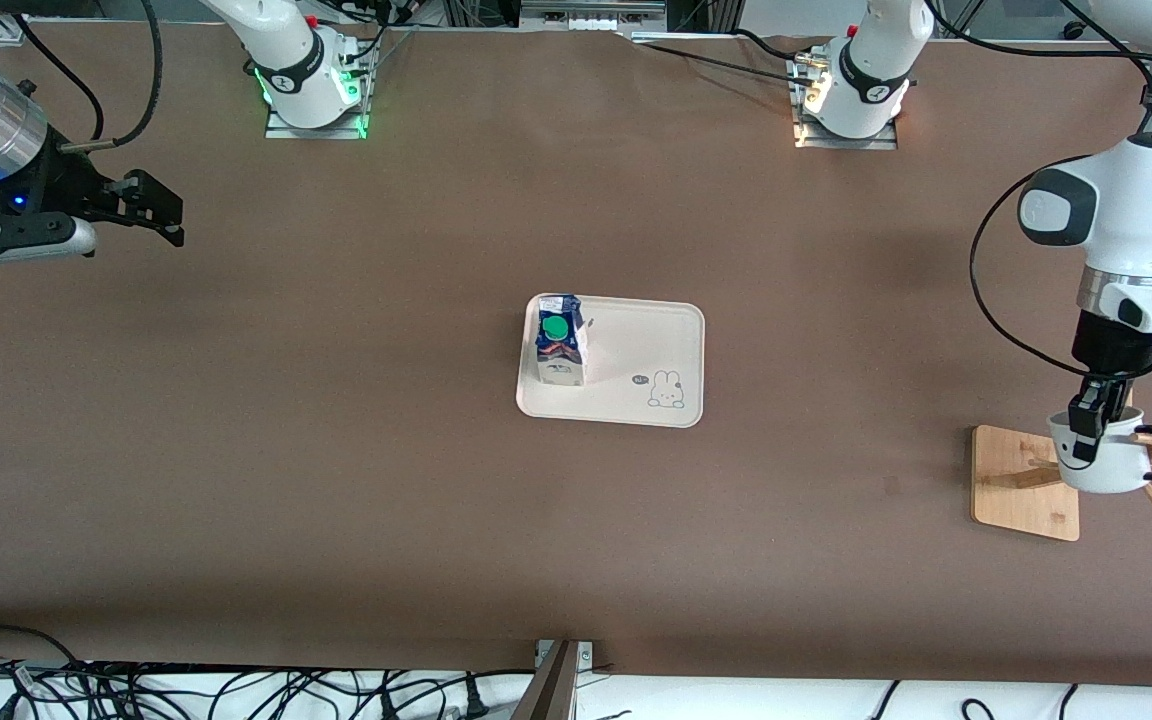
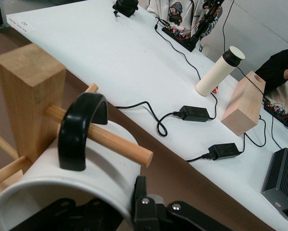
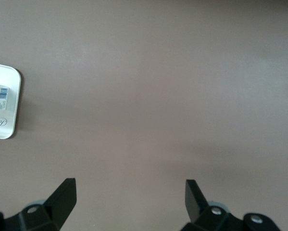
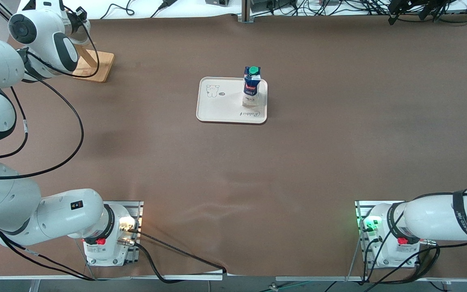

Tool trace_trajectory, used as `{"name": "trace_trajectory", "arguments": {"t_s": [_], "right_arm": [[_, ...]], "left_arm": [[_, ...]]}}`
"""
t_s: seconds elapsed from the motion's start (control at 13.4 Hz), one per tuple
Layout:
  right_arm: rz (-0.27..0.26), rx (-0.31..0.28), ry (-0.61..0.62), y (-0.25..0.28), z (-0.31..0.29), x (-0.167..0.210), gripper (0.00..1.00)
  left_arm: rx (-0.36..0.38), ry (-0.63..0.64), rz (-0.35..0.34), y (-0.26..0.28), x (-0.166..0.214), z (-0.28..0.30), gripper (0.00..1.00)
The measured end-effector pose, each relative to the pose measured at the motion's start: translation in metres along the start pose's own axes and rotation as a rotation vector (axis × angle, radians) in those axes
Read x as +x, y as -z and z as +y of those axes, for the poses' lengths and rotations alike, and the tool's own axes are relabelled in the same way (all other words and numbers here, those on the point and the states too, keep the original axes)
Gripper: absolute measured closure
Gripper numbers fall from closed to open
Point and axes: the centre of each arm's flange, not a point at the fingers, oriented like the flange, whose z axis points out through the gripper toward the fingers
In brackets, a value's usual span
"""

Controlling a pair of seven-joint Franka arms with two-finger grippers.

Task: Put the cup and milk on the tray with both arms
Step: 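Grasp the white mug handle with the left gripper and lift it off the stand, then carry the white mug with the left gripper toward the tray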

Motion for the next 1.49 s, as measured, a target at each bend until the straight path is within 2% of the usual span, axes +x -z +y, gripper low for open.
{"name": "trace_trajectory", "arguments": {"t_s": [0.22,0.6,0.75,0.97,1.12,1.34,1.49], "right_arm": [[0.0,0.0,0.001,0.0,0.0,0.0,0.0],[0.0,0.0,0.003,0.0,-0.001,0.0,0.0],[0.0,0.0,0.003,0.0,-0.001,0.0,0.0],[0.0,0.0,0.004,0.0,-0.001,0.0,0.0],[0.0,0.0,0.006,0.0,-0.001,0.0,0.0],[0.0,0.0,0.008,0.0,-0.002,0.0,0.0],[0.001,0.0,0.008,0.0,-0.002,0.0,0.0]], "left_arm": [[-0.004,-0.003,-0.002,0.0,-0.001,0.003,0.91],[-0.057,-0.035,-0.006,0.01,-0.01,0.035,0.91],[-0.067,-0.057,-0.045,0.014,-0.02,0.052,0.91],[-0.044,-0.102,-0.162,0.03,-0.031,0.081,0.91],[-0.004,-0.138,-0.266,0.045,-0.036,0.1,0.91],[0.105,-0.209,-0.539,0.068,-0.04,0.143,0.91],[0.128,-0.259,-0.65,0.086,-0.043,0.177,0.91]]}}
